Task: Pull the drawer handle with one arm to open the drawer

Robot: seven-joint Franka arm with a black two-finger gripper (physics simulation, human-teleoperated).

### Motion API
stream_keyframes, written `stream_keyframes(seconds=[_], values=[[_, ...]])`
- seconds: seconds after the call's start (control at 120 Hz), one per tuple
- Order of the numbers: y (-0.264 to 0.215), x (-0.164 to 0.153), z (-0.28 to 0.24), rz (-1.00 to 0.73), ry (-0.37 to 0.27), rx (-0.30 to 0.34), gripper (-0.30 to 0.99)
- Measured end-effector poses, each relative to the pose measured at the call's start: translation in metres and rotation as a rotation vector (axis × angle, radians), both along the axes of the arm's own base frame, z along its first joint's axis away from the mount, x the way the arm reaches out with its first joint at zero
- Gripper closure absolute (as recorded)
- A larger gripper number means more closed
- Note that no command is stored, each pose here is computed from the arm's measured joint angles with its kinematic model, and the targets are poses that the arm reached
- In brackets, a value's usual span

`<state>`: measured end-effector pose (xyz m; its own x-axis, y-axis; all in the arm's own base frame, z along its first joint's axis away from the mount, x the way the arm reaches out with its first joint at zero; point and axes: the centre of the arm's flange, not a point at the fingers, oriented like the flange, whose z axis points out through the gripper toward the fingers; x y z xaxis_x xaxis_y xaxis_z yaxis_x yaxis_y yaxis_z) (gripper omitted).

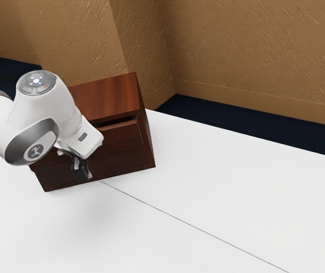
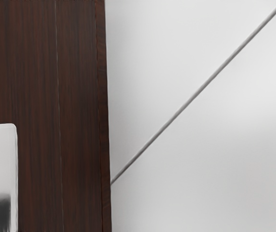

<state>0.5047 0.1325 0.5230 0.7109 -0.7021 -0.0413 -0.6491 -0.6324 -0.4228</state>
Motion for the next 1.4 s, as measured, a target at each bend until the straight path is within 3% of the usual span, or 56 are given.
stream_keyframes(seconds=[0.175, 0.492, 1.4], values=[[-0.003, -0.006, 0.008, -0.011, -0.011, -0.008, 0.18], [-0.003, -0.019, 0.014, -0.016, -0.014, -0.022, 0.04], [-0.027, -0.064, 0.015, -0.079, 0.0, -0.101, 0.01]])
